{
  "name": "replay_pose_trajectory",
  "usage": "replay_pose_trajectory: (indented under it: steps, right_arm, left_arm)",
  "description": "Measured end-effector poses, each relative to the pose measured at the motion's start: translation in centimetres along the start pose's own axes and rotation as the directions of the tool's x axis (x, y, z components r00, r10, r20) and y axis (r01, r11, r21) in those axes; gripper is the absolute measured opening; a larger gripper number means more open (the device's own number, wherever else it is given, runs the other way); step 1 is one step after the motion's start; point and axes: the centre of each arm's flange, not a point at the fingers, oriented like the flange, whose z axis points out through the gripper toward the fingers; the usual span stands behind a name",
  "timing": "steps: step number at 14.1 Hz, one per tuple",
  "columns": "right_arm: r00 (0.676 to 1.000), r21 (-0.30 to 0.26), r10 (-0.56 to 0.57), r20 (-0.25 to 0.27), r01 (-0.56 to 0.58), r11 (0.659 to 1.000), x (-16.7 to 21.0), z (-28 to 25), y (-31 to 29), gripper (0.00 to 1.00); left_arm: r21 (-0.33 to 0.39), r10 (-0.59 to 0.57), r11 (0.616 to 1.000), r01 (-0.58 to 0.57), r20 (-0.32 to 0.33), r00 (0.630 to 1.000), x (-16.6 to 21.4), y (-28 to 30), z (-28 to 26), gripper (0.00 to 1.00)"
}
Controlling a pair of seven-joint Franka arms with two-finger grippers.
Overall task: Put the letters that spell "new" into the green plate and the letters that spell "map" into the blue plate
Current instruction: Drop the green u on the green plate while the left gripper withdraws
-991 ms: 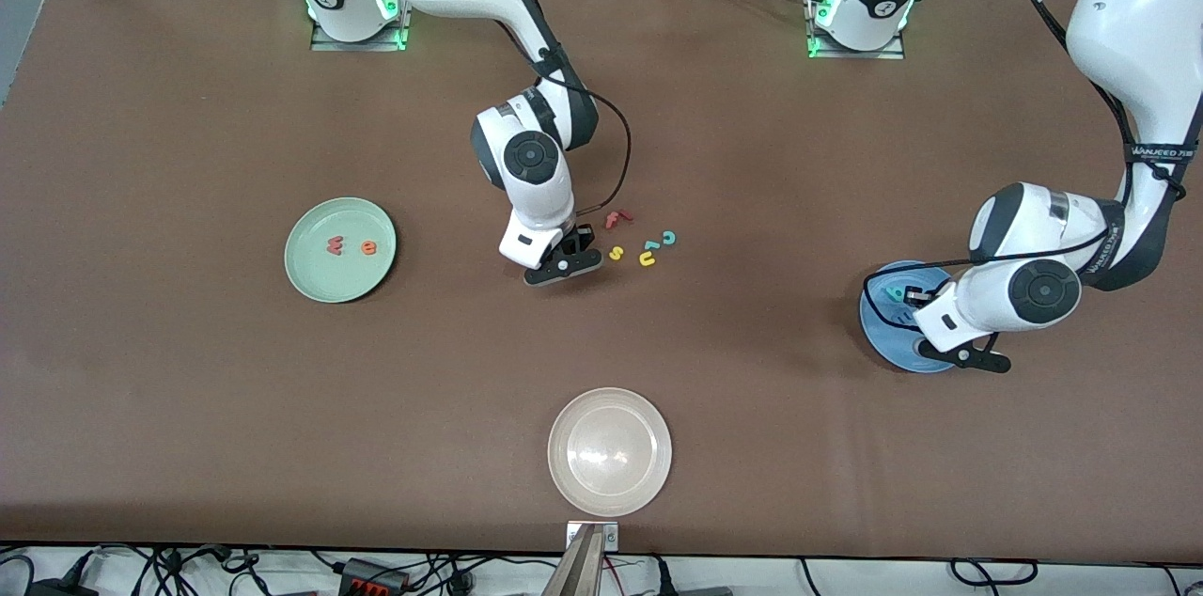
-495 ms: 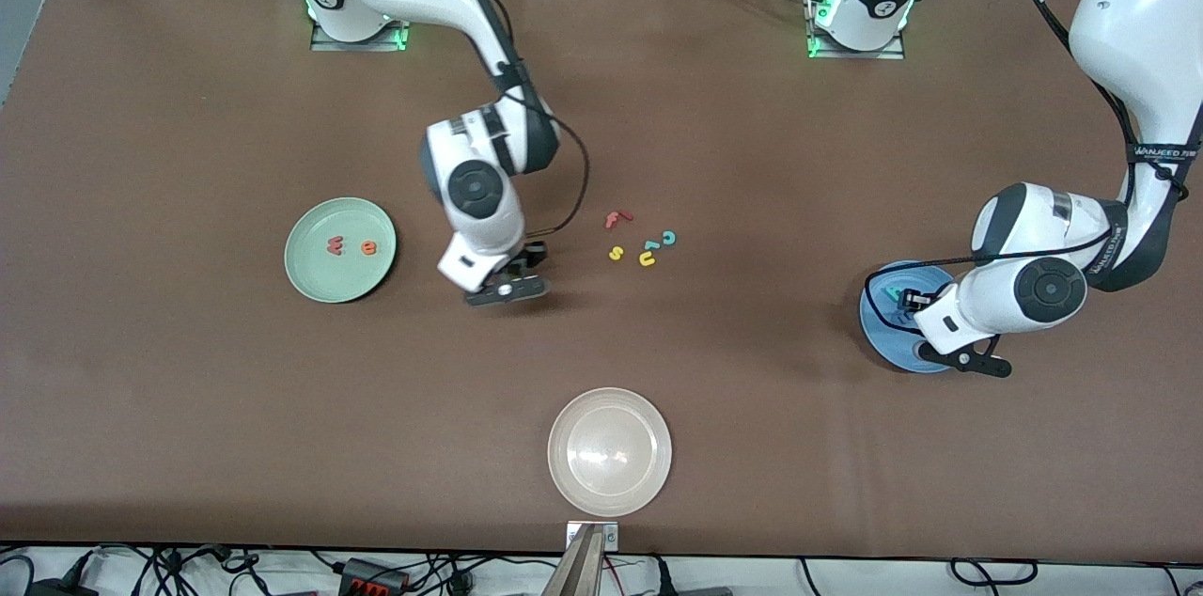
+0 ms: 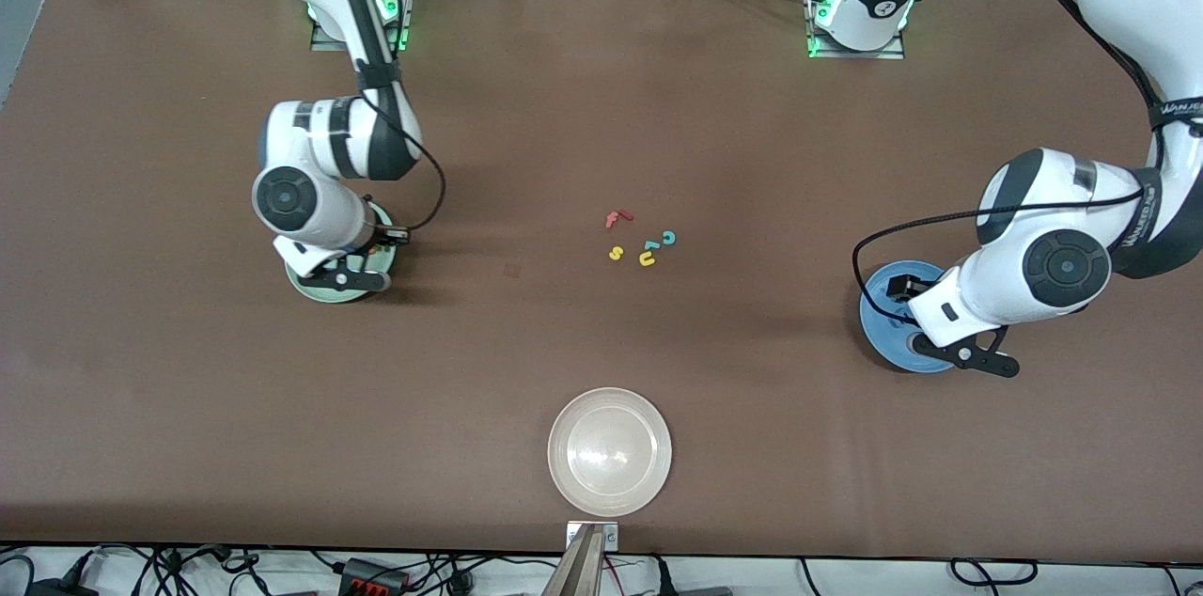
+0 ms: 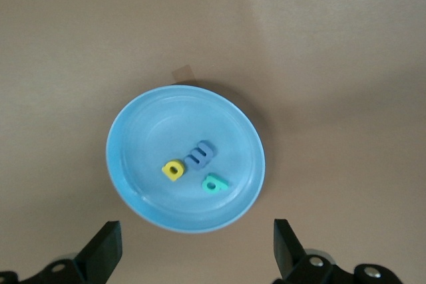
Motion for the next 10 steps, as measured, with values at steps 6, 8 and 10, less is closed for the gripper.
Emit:
replay_pose_trajectory:
  steps: [6, 8, 10]
  right_arm:
    - [0.997, 0.008, -0.002, 0.076, 0.001, 1.000, -0.3, 3.0, 8.1, 0.26]
    - [0.996, 0.005, -0.011, 0.084, 0.010, 1.000, -0.5, 3.4, 7.7, 0.26]
    - [0.996, -0.002, -0.028, 0.090, 0.029, 1.000, -0.6, 3.9, 6.7, 0.26]
  left_arm:
    - [0.033, 0.028, 0.999, -0.029, 0.019, 0.999, 0.0, 3.8, -7.7, 1.00]
    - [0.025, 0.036, 0.999, -0.035, -0.004, 0.999, -0.8, 4.9, -11.2, 1.00]
    - [-0.030, 0.011, 0.999, -0.011, -0.003, 1.000, -2.2, 4.3, -14.3, 1.00]
